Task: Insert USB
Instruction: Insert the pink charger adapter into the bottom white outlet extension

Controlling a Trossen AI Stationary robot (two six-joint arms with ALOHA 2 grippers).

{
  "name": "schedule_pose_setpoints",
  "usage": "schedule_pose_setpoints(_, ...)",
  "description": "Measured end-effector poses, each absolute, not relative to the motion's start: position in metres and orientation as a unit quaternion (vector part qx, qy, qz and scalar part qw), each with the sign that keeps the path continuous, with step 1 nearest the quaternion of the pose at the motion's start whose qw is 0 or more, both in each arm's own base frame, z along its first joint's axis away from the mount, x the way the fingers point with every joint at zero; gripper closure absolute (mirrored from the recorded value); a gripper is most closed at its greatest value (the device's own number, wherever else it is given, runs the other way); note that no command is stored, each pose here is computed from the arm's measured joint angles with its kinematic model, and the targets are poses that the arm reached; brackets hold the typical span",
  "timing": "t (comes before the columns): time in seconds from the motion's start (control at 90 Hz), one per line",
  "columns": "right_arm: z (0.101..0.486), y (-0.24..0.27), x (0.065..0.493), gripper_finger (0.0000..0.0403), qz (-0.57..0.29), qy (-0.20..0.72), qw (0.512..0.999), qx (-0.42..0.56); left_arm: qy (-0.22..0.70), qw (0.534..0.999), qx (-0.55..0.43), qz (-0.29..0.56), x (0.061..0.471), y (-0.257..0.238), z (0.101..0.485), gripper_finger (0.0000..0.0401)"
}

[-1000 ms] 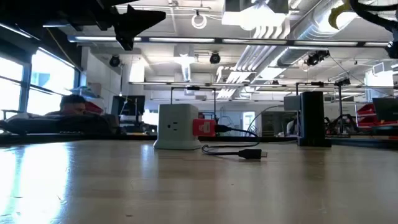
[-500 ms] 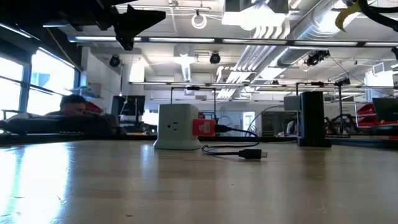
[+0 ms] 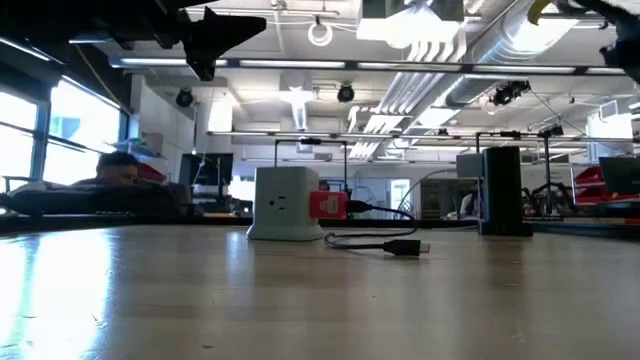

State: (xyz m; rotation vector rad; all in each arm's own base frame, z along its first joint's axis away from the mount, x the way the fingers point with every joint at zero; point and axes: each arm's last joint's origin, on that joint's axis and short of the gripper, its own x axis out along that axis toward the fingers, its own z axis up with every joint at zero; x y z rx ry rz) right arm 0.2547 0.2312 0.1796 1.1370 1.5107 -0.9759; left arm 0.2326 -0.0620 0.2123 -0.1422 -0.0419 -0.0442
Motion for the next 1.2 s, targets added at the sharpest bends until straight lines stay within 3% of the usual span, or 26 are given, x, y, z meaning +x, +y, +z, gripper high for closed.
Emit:
schedule_pose_setpoints(0.667, 0.1857, 0.2352, 0.2536, 0.0202, -0.365, 0.674, 0.440, 0.467, -0.022, 0.997, -0.071, -0.022, 0.2325, -0.0620, 0.2125, 0.0190)
schedule_pose_setpoints(0.789, 0.1857, 0.2352, 0.2535, 0.0233, -0.364, 0.675, 0.441, 0.466, -0.022, 0.997, -0.071, -0.022, 0.2325, -0.0620, 0.2124, 0.0190)
schedule_pose_setpoints(0.933, 0.1860, 0.2345, 0.2529, 0.0306, -0.371, 0.672, 0.440, 0.466, -0.021, 0.997, -0.071, -0.022, 0.2325, -0.0620, 0.2124, 0.0190)
schedule_pose_setpoints(1.2, 0.1843, 0.2346, 0.2541, 0.0308, -0.381, 0.661, 0.446, 0.468, -0.021, 0.997, -0.071, -0.022, 0.2325, -0.0620, 0.2123, 0.0190)
